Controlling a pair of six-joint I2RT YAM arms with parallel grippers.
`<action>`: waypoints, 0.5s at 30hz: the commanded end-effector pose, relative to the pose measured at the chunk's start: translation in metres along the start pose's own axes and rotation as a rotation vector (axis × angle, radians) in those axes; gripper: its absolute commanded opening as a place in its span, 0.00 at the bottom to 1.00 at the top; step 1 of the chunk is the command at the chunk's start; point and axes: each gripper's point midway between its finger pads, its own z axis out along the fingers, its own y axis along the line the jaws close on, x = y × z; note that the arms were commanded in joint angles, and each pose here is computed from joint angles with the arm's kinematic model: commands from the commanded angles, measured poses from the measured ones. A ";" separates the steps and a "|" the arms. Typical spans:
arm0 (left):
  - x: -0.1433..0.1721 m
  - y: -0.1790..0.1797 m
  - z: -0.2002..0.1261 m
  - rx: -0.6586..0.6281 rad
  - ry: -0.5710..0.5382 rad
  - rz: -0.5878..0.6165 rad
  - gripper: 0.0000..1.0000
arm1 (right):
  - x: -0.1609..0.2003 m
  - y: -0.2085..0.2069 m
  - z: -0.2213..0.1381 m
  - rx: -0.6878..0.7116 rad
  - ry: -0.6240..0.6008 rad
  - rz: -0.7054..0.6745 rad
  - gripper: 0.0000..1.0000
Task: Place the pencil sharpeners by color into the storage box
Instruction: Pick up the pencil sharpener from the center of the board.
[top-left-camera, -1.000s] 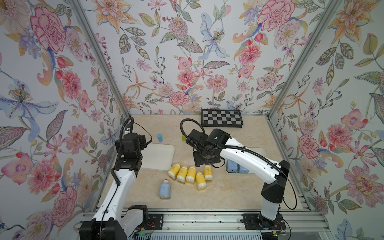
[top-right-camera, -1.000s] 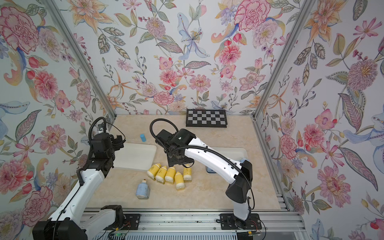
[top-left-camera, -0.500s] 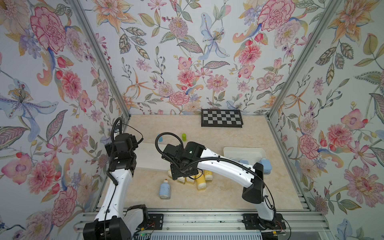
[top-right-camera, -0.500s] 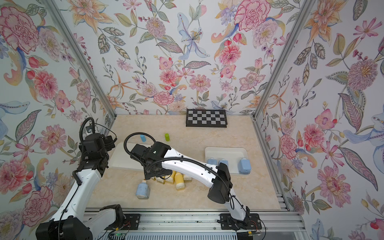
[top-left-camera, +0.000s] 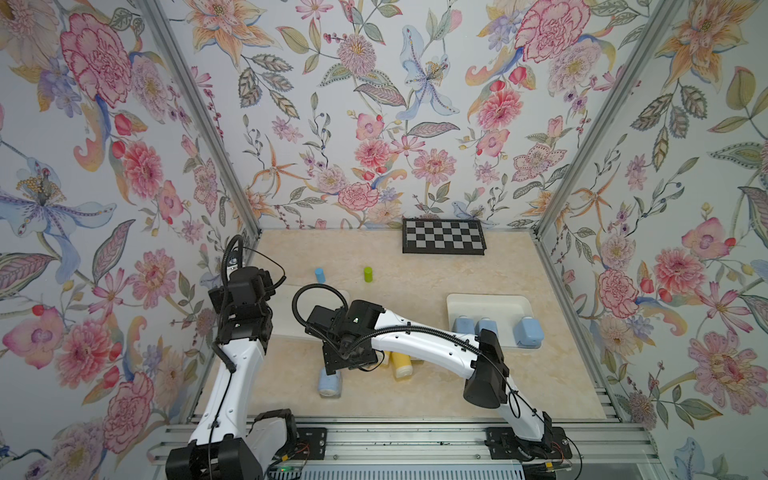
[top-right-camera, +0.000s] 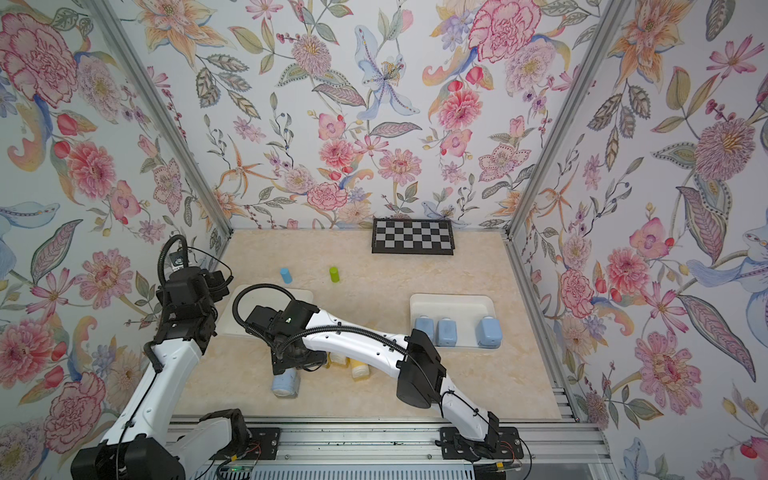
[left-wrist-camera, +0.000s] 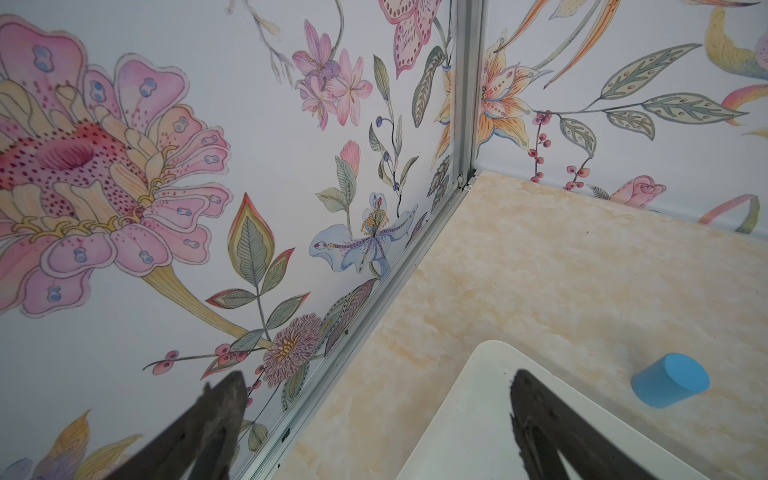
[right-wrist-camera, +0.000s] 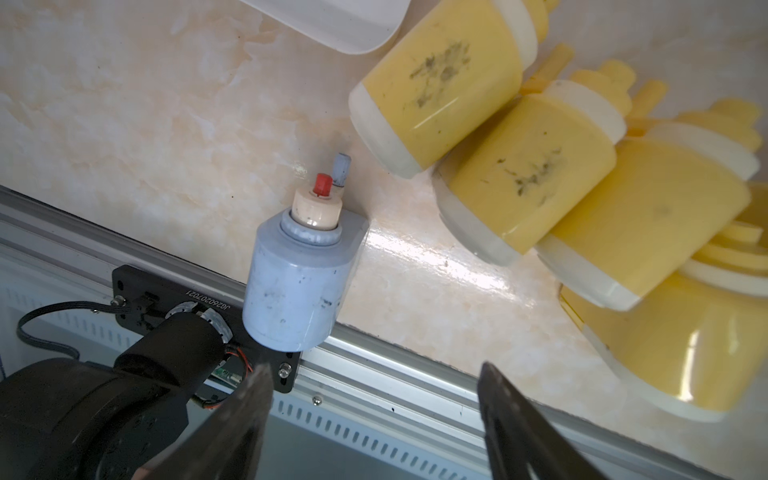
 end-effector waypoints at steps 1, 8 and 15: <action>-0.004 0.009 -0.004 -0.032 -0.014 -0.031 0.99 | 0.008 0.021 0.015 -0.038 0.029 0.011 0.80; -0.005 0.012 -0.007 -0.039 -0.023 -0.038 1.00 | 0.017 0.033 0.035 -0.050 0.075 0.005 0.82; -0.008 0.017 -0.011 -0.056 -0.036 -0.046 0.99 | 0.019 0.038 0.051 -0.056 0.110 0.019 0.82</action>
